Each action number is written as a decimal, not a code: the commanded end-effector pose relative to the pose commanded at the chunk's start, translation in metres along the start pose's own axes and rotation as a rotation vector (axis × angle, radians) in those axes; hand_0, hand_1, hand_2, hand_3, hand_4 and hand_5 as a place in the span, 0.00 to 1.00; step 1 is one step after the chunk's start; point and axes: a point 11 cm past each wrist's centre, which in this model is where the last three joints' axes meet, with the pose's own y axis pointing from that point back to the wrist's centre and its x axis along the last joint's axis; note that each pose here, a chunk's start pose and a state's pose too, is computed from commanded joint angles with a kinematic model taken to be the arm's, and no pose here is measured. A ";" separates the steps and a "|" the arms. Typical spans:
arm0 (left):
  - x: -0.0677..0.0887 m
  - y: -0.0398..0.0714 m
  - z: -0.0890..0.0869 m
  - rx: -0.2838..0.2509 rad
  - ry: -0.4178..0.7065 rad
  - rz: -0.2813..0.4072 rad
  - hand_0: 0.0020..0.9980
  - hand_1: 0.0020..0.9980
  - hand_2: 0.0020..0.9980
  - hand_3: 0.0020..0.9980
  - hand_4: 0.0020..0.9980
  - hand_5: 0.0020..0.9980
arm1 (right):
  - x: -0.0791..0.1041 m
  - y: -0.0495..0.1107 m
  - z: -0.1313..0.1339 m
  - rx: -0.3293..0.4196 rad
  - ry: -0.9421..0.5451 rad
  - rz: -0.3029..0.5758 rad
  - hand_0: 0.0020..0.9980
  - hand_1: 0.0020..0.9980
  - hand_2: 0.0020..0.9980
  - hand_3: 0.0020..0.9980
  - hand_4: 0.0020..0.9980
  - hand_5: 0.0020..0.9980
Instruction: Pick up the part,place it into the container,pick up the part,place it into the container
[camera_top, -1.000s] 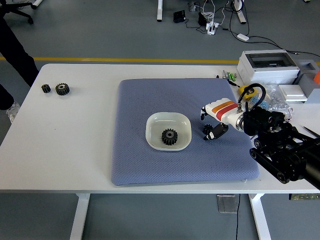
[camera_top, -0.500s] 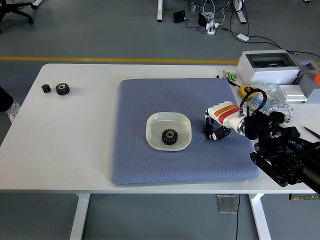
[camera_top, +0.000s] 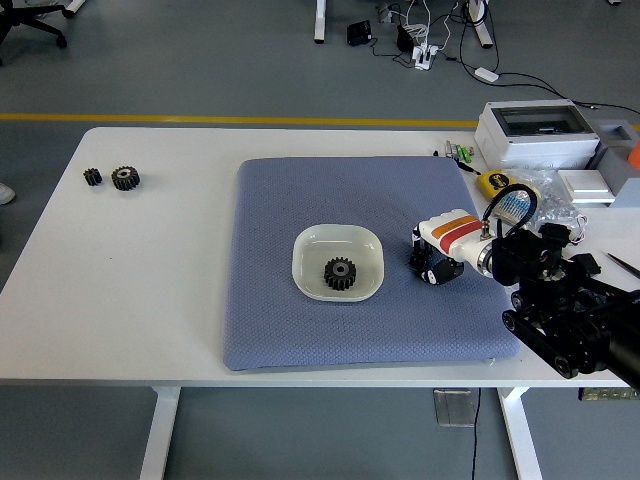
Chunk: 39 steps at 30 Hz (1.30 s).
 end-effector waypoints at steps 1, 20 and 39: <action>0.000 0.000 0.000 0.000 0.001 0.000 0.66 0.66 0.64 0.56 0.58 0.52 | 0.001 0.000 0.001 0.000 -0.002 0.003 0.34 0.41 0.45 0.50 0.77 0.00; 0.000 0.000 0.003 -0.008 0.011 -0.001 0.65 0.66 0.64 0.56 0.58 0.52 | 0.059 0.001 -0.028 0.097 0.056 0.085 0.34 0.41 0.44 0.50 0.77 0.00; 0.003 0.000 0.005 -0.009 0.016 0.005 0.66 0.66 0.64 0.56 0.58 0.52 | 0.074 0.006 -0.096 0.264 0.109 0.082 0.33 0.41 0.44 0.50 0.77 0.00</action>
